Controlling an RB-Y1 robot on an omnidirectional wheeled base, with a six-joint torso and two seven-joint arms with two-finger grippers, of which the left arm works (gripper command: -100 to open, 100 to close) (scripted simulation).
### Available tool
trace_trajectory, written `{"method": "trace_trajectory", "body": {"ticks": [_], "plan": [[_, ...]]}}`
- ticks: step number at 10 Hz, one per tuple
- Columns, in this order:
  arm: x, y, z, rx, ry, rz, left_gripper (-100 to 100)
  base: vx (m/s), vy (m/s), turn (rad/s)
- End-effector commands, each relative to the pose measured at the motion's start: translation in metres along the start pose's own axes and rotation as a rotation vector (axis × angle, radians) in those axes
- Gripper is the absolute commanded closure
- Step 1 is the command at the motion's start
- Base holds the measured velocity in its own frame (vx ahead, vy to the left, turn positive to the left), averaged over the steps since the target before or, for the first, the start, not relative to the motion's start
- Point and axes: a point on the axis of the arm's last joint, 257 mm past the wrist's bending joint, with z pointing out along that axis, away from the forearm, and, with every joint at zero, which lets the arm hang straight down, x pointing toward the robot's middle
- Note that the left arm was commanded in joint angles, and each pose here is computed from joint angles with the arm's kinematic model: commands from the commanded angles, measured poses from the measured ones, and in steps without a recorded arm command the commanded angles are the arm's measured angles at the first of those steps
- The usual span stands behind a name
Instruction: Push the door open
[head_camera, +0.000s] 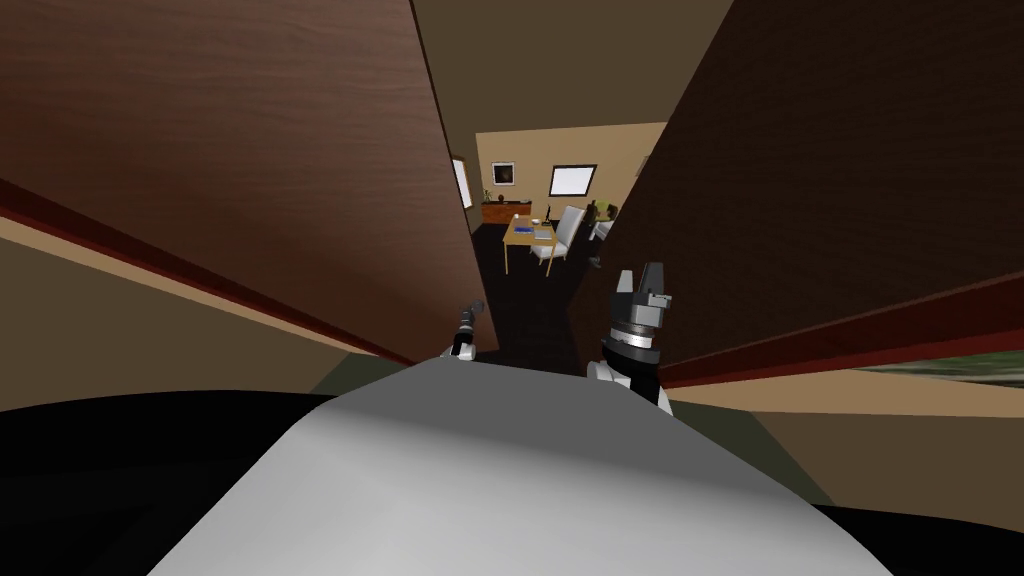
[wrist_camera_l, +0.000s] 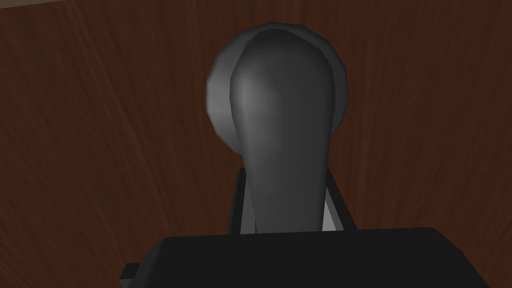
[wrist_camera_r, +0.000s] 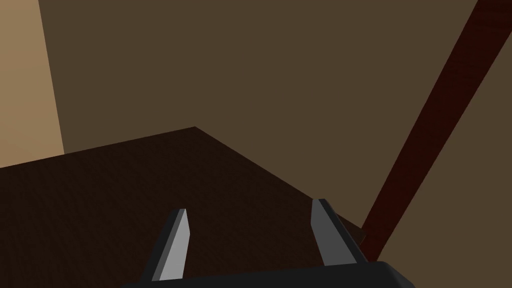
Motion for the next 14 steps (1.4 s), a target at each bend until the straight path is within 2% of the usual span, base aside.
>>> {"method": "trace_trajectory", "body": {"ticks": [1, 5, 6, 9, 11, 12, 14], "plan": [[-0.022, 0.000, -0.0005, 0.001, -0.037, 0.009, 100, 0.175, -0.078, 0.090], [-0.050, 0.000, -0.0020, 0.000, -0.103, 0.004, 100, 0.179, -0.063, 0.080], [-0.050, 0.000, -0.0020, 0.000, -0.103, 0.004, 100, 0.134, -0.049, 0.028], [-0.070, 0.001, -0.0046, -0.002, -0.157, -0.003, 100, 0.191, -0.070, 0.078], [-0.070, 0.001, -0.0046, -0.002, -0.157, -0.003, 100, 0.086, -0.018, 0.007], [-0.080, 0.001, -0.0063, -0.003, -0.184, -0.008, 100, 0.118, -0.057, 0.032], [-0.087, 0.002, -0.0076, -0.004, -0.201, -0.011, 100, 0.159, -0.067, 0.079]]}}
